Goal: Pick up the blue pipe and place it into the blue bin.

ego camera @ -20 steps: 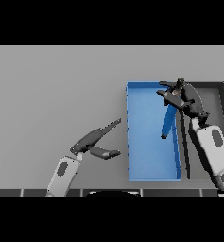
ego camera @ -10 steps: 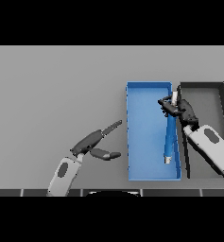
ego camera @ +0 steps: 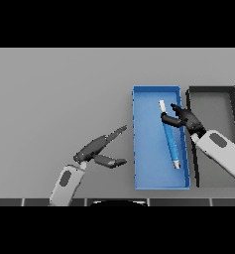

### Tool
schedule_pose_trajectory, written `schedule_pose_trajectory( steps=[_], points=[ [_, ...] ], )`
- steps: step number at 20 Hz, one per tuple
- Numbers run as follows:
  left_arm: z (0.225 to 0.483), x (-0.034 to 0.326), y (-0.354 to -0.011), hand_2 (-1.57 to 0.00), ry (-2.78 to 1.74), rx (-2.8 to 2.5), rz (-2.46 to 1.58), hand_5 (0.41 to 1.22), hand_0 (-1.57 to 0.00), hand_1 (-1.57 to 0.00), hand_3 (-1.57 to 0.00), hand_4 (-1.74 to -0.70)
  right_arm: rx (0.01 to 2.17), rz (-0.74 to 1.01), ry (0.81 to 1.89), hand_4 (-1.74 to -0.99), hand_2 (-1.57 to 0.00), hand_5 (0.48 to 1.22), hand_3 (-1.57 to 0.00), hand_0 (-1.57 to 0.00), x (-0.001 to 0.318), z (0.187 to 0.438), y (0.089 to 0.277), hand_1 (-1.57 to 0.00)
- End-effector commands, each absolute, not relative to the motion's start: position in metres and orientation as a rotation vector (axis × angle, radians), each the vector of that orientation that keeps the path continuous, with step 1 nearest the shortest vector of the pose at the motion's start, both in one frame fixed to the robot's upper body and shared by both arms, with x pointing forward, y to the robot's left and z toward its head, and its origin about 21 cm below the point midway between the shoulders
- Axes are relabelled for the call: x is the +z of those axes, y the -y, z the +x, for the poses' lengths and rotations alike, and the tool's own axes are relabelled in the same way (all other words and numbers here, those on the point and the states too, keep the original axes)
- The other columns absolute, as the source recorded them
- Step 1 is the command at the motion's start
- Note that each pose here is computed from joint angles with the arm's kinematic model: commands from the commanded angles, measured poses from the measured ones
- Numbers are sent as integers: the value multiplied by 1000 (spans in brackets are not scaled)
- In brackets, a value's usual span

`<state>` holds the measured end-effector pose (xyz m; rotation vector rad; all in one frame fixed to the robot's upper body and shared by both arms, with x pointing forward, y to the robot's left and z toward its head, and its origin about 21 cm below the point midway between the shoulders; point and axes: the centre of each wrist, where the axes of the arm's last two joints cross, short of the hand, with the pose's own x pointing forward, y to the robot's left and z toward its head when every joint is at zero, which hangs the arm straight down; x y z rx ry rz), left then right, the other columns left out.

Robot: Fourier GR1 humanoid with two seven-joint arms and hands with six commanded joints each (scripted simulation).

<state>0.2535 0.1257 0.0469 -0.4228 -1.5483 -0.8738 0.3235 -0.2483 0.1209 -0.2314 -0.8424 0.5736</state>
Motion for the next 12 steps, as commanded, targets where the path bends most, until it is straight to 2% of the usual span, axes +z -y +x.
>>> schedule_pose_trajectory(
  steps=[1,6,12],
  points=[
    [253,47,-126,1,1548,-874,-421,427,1,1,1,-885,587,-238,840,-1056,-58,817,-34,-63,120,323,247,-58],
    [255,48,-124,1,1552,-878,-420,429,1,1,1,-888,627,-271,830,-1033,-18,696,-10,-20,115,326,246,-18],
    [256,47,-124,1,1547,-870,-411,431,1,1,1,-885,658,-259,826,-1022,-5,658,-3,-6,115,322,246,-5]
  ],
)
